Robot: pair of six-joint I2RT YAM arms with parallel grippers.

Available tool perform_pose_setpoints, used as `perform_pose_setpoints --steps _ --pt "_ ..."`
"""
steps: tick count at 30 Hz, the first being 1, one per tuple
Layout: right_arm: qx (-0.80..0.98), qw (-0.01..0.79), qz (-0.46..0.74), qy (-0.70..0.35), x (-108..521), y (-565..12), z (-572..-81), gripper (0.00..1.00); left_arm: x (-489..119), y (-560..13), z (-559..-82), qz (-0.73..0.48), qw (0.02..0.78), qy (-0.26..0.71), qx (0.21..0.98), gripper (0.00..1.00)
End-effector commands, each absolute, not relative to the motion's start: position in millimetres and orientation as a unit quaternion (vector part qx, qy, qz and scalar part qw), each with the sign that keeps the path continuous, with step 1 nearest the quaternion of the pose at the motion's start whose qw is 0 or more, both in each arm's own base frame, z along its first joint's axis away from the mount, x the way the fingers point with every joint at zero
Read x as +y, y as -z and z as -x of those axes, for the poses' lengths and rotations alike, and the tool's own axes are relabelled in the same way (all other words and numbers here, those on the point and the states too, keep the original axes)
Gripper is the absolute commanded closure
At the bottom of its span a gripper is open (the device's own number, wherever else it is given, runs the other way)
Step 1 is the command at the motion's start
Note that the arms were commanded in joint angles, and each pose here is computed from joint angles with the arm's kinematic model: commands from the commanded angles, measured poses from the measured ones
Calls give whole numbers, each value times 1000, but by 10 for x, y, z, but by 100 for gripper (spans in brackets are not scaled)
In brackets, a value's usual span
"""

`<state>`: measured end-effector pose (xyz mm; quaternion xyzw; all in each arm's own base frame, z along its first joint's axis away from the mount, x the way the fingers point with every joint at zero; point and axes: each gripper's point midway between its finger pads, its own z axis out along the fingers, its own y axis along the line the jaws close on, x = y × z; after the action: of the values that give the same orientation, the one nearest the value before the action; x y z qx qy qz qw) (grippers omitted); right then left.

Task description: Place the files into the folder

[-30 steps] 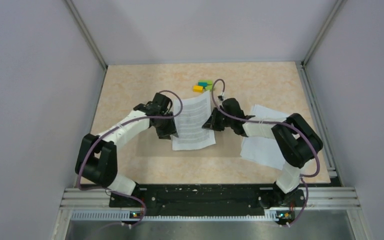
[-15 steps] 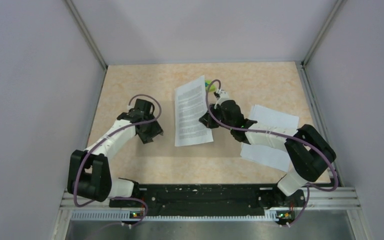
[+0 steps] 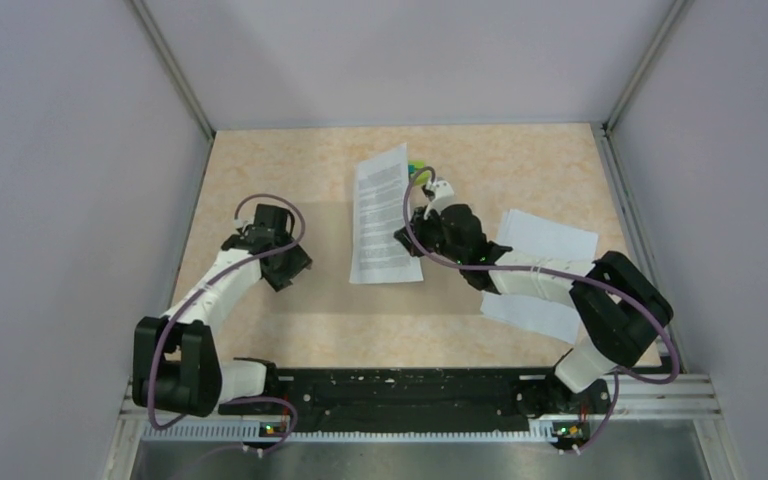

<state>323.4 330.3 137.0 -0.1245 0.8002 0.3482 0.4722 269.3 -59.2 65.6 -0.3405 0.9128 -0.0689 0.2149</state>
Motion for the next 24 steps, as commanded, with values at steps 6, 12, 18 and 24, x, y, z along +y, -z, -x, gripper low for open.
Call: perform_pose_setpoints --steps 6,12,18,24 --pt "751 485 182 -409 3645 -1614 -2931 100 -201 -712 -2661 401 254 22 880 38" --pt "752 480 179 -416 3682 -1557 -2914 100 17 -616 -2596 441 256 -12 860 37" --pt "772 460 159 -408 3679 -1330 -2920 100 126 -597 -2651 489 267 -26 830 37" --pt "794 463 129 -373 3489 -1092 -2931 100 319 -664 -2777 525 295 -46 797 40"
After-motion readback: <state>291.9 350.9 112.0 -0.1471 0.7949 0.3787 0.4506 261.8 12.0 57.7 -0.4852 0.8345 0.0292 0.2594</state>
